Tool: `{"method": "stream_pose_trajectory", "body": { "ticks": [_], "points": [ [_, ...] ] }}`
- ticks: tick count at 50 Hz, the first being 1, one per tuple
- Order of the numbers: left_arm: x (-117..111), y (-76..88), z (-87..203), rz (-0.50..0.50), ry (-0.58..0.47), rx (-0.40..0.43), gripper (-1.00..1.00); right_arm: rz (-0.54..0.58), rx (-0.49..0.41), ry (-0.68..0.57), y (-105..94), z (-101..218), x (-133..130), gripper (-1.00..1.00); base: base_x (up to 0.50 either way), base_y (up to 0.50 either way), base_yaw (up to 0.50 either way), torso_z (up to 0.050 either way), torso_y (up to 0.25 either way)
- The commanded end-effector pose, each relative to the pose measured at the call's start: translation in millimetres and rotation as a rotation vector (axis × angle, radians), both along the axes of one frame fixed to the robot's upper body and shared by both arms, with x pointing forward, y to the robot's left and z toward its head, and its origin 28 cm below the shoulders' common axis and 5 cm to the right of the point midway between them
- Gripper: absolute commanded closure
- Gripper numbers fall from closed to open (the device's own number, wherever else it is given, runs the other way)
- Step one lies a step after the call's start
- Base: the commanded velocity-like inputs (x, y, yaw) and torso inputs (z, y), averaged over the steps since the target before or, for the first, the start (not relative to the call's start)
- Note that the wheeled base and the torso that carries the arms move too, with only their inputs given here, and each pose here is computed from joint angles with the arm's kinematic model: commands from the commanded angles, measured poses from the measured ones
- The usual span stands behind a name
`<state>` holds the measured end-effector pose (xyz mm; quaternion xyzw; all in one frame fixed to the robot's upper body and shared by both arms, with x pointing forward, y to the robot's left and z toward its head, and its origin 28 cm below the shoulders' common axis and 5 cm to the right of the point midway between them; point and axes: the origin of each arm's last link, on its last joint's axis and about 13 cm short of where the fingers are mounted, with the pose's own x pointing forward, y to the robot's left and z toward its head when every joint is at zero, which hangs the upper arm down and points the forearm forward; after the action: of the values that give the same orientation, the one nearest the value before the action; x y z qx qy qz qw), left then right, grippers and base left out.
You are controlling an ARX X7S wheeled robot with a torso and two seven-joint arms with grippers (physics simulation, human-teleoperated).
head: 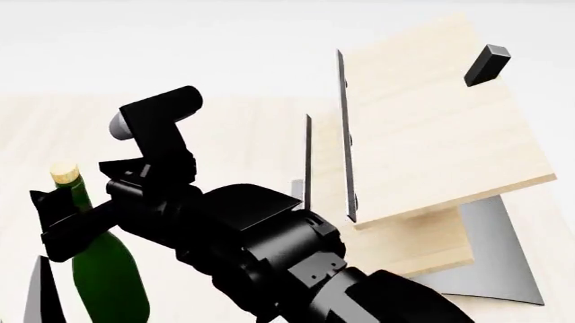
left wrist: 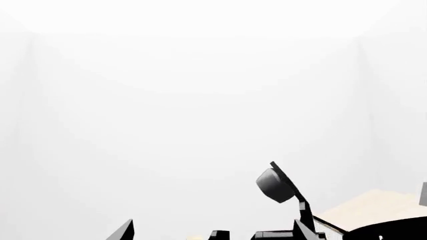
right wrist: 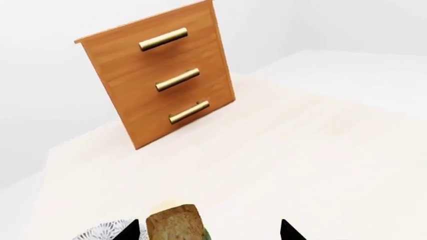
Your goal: Put the wine bottle on the wine rack.
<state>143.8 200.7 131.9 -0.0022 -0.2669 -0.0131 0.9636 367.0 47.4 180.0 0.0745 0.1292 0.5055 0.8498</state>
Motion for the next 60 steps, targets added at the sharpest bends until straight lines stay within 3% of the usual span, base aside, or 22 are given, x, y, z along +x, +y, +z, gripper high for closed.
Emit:
{"method": "stream_pose_trajectory", "body": {
  "ticks": [1, 5, 6, 15, 23, 36, 60],
  "points": [
    [0, -0.7, -1, -0.003, 0.001, 0.002, -1.0, -0.066, 0.015, -0.003, -6.0, -8, 7, -1.0, 0.0, 0.0, 0.0, 0.0, 0.0],
    [0, -0.7, -1, -0.003, 0.001, 0.001, -1.0, -0.069, 0.02, 0.002, -5.8, -7, 7, -1.0, 0.0, 0.0, 0.0, 0.0, 0.0],
    [0, -0.8, 0, -0.003, 0.001, 0.001, -1.0, -0.073, 0.018, -0.001, -5.2, -7, 6, 1.0, 0.0, 0.0, 0.0, 0.0, 0.0],
    [1, -0.9, -1, -0.003, 0.003, 0.003, -1.0, -0.087, 0.026, -0.008, -5.0, -7, 7, 1.0, 0.0, 0.0, 0.0, 0.0, 0.0],
    [0, -1.1, -1, -0.005, 0.003, 0.003, -1.0, -0.13, 0.083, -0.049, -5.9, 16, 13, 1.0, 0.0, 0.0, 0.0, 0.0, 0.0],
    [1, -2.3, -2, -0.011, 0.006, 0.006, -1.0, -0.217, 0.221, -0.182, -41.8, 103, 6, 1.0, 0.0, 0.0, 0.0, 0.0, 0.001],
    [1, -1.4, -2, -0.007, 0.007, 0.006, -1.0, -0.478, 0.453, -0.147, -106.1, 172, 2, 1.0, 0.0, 0.0, 0.0, 0.0, 0.0]
  ]
}}
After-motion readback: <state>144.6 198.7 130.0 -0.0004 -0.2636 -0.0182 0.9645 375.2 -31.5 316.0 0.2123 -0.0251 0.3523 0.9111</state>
